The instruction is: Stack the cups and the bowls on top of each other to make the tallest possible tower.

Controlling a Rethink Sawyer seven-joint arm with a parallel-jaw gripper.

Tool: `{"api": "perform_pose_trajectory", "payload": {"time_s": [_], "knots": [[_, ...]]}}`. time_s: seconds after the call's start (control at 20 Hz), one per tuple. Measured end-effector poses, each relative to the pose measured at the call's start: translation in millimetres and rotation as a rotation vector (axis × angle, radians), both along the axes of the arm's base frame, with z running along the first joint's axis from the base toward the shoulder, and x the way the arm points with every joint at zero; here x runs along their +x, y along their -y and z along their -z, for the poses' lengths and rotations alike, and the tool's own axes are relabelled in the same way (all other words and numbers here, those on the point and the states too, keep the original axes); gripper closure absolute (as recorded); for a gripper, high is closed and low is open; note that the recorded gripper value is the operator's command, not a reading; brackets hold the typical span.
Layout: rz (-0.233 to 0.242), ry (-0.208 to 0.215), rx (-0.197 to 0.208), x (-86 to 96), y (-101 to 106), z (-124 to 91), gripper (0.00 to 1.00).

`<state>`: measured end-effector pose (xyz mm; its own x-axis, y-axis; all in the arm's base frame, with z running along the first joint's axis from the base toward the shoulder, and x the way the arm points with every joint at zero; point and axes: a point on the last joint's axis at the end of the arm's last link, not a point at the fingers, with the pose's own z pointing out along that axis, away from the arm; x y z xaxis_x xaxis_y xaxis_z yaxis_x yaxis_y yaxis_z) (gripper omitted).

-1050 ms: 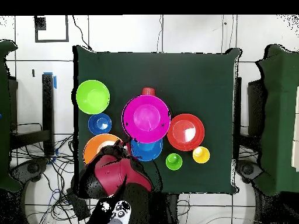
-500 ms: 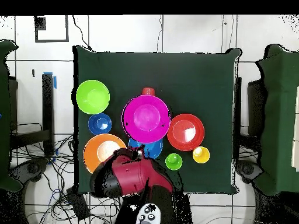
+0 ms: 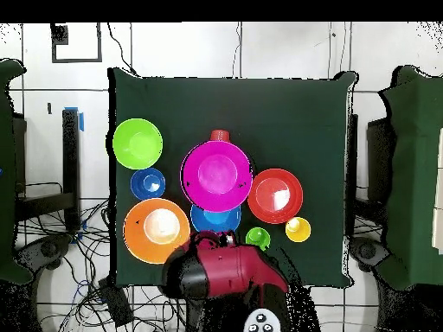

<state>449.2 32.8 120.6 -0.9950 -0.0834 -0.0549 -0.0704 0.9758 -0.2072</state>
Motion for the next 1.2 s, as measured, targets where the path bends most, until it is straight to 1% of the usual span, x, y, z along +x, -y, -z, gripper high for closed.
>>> {"api": "perform_pose_trajectory", "payload": {"time_s": [0.2,0.3,0.5,0.55,0.7,0.8,0.95,1.0,1.05,1.2], "knots": [[-0.004,-0.024,-0.019,-18.3,24.8,1.2,0.00],[-0.013,-0.040,-0.026,-26.8,33.5,4.5,0.00],[-0.060,-0.064,-0.041,-42.9,46.7,16.7,0.00],[-0.089,-0.073,-0.044,-49.7,49.5,24.6,0.00],[-0.119,-0.079,-0.042,-57.4,51.8,34.6,0.00],[-0.154,-0.080,-0.034,-67.8,53.7,48.7,0.00],[-0.183,-0.075,-0.025,-78.2,54.2,61.5,0.00],[-0.194,-0.072,-0.021,-83.0,54.0,66.6,0.00],[-0.211,-0.064,-0.014,-91.6,52.2,76.2,0.00],[-0.230,-0.058,-0.007,-101.7,49.5,86.4,0.00]]}}
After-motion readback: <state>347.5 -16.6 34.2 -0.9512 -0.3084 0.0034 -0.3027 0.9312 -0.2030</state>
